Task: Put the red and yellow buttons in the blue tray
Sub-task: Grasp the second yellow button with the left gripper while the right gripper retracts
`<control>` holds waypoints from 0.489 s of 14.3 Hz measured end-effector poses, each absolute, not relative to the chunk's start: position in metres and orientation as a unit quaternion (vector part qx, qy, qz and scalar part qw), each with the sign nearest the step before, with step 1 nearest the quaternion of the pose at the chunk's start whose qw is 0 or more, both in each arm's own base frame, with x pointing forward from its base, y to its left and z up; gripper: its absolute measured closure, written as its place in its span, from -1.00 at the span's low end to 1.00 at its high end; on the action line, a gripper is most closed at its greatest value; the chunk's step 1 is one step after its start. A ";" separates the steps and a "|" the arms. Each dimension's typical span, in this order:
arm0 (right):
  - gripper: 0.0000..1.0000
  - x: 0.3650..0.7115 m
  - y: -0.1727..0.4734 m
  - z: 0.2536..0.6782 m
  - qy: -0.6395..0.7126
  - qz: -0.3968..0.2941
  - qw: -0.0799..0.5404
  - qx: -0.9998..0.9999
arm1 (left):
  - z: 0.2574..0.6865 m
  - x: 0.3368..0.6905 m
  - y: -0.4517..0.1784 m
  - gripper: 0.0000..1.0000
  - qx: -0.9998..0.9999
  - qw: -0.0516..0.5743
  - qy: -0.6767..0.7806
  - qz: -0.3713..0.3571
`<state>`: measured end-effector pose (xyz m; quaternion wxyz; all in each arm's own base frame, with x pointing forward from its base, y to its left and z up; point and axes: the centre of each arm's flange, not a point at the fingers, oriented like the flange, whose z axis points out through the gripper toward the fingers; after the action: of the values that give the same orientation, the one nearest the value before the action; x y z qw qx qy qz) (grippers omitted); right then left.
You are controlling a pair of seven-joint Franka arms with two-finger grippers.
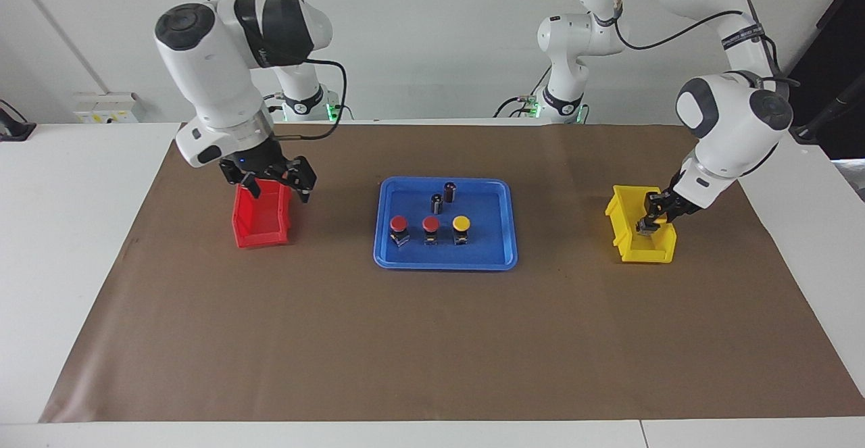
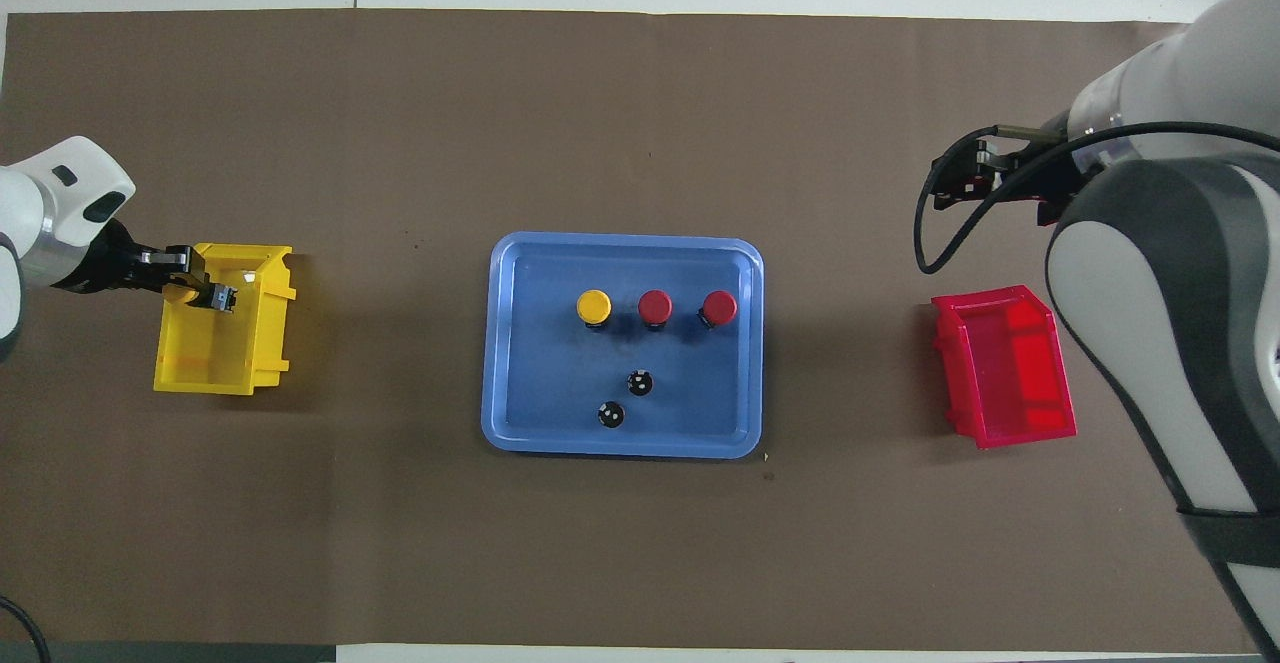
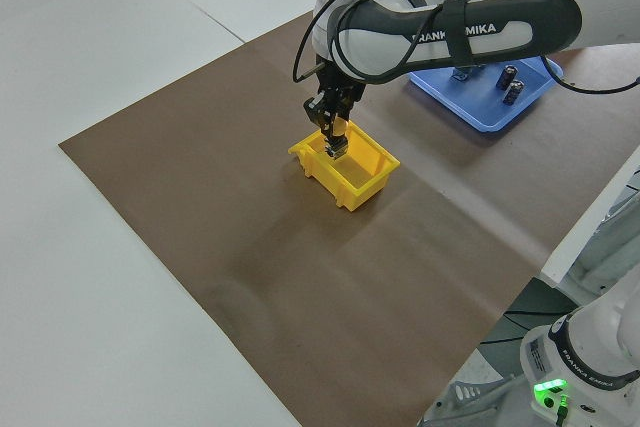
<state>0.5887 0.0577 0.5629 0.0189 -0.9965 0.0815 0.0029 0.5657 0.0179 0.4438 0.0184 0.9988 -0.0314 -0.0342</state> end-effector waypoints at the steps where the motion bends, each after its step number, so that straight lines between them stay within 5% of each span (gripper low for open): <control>1: -1.00 0.583 0.038 0.573 0.078 0.007 0.016 -0.997 | 0.466 0.565 0.017 0.18 0.998 0.020 -0.033 -0.041; 4: -1.00 0.566 -0.012 0.599 0.055 0.013 -0.006 -0.998 | 0.519 0.562 -0.002 0.18 0.998 0.021 -0.020 -0.054; 7: -1.00 0.549 -0.040 0.634 0.029 0.020 -0.025 -0.999 | 0.528 0.558 -0.085 0.18 0.998 0.011 0.022 -0.052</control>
<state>0.5489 -0.0404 0.6335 -0.0254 -0.9990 0.0290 0.0205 0.5584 -0.0849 0.5282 0.0113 0.9984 0.0221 -0.0517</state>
